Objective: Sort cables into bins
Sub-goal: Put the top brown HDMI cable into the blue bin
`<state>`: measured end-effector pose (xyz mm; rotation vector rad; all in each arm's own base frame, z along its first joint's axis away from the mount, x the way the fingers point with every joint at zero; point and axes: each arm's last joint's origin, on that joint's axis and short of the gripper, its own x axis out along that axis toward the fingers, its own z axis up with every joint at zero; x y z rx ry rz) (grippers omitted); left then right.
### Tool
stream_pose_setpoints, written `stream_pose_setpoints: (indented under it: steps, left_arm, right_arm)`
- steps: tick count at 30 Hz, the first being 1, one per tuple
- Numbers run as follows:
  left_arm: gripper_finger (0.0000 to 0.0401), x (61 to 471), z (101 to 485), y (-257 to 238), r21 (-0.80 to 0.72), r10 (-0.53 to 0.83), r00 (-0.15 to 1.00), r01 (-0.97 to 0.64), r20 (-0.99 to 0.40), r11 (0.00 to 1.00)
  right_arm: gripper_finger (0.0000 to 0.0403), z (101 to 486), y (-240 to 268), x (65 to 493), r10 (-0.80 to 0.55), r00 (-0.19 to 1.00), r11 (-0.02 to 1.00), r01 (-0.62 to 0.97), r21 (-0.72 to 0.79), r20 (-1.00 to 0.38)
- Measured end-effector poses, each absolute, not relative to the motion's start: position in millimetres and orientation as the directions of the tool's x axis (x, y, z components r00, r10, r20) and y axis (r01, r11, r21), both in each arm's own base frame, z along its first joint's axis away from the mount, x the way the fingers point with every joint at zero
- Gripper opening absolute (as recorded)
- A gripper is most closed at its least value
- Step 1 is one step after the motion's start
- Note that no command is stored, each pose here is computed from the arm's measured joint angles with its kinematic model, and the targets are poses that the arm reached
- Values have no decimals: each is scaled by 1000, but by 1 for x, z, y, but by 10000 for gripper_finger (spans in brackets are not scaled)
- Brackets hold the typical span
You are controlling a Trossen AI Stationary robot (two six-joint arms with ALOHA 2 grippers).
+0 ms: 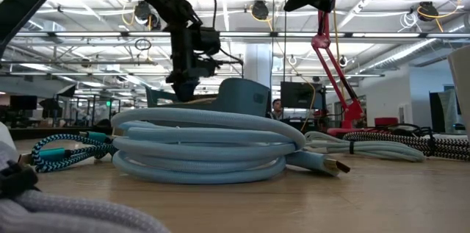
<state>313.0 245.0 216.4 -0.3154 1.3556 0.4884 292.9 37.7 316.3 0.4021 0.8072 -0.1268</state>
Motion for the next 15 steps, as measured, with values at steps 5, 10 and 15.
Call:
stream_pose_setpoints:
  steps: [5,10,15]
  left_arm:
    - [39,315,208,247,58,138,119,-512,-983,857]
    - [39,317,196,248,51,117,97,-515,-988,856]
    - [39,322,184,247,60,110,68,-509,-992,859]
  right_arm:
    - [110,316,38,293,43,689,917,261,302,-724]
    - [110,316,38,293,43,688,917,261,302,-725]
    - [110,316,38,293,43,688,916,262,303,-725]
